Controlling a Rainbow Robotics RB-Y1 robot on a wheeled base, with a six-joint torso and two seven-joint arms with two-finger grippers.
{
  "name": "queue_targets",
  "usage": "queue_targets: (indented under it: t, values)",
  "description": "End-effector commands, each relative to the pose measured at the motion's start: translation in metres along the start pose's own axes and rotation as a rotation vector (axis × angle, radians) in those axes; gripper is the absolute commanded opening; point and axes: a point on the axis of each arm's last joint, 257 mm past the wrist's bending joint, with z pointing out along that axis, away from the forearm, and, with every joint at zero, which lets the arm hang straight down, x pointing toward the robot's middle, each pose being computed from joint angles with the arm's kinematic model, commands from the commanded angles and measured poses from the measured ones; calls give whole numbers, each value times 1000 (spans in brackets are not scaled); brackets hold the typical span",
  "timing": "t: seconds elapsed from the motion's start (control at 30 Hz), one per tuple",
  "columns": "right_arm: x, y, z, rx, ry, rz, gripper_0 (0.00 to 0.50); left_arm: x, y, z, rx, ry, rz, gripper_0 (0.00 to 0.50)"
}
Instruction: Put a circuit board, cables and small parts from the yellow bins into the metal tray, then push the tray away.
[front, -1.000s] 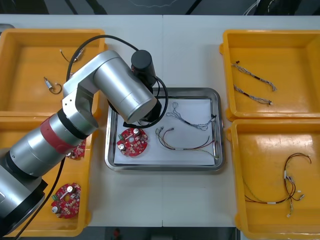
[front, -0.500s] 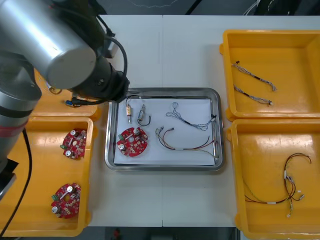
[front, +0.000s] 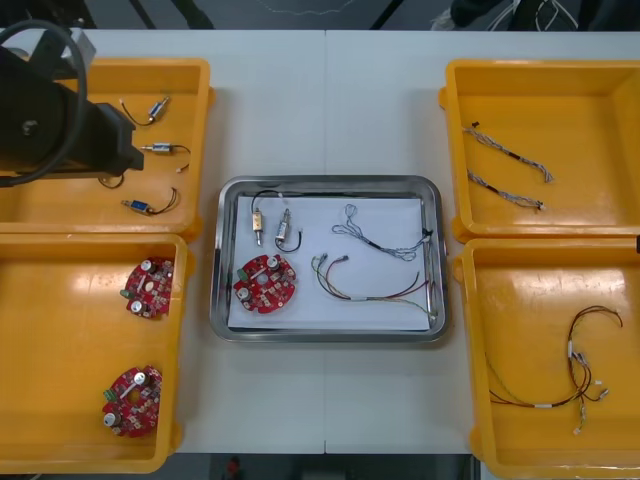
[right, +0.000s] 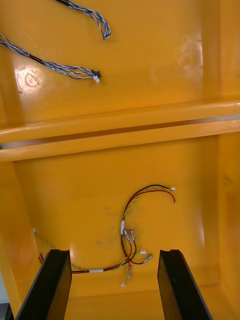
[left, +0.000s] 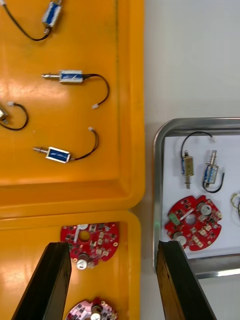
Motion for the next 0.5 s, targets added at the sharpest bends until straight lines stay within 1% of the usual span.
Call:
queue_targets:
  t: [0.03,0.13,0.2,0.27,0.3,0.33,0.43,0.5]
  values:
    - [14,20,2,-23,15,-34,500,11,50,-21,-68,-9,105,500]
    - [21,36,2,-38,19,-97,500,20,68,-23,-89,5,102,500]
    - [23,58,-1,-62,10,-175,500,30,84,-26,-115,14,101,500]
    - [25,76,-2,-88,13,-233,500,37,95,-27,-129,26,97,500]
    - [28,88,-3,-113,24,-267,500,44,102,-27,-139,39,94,500]
    - [28,95,-3,-126,27,-283,500,47,105,-26,-141,46,88,500]
    - [31,129,-6,-180,48,-395,500,72,120,-23,-158,91,58,500]
    - [32,144,-8,-199,55,-446,500,84,127,-22,-167,113,49,500]
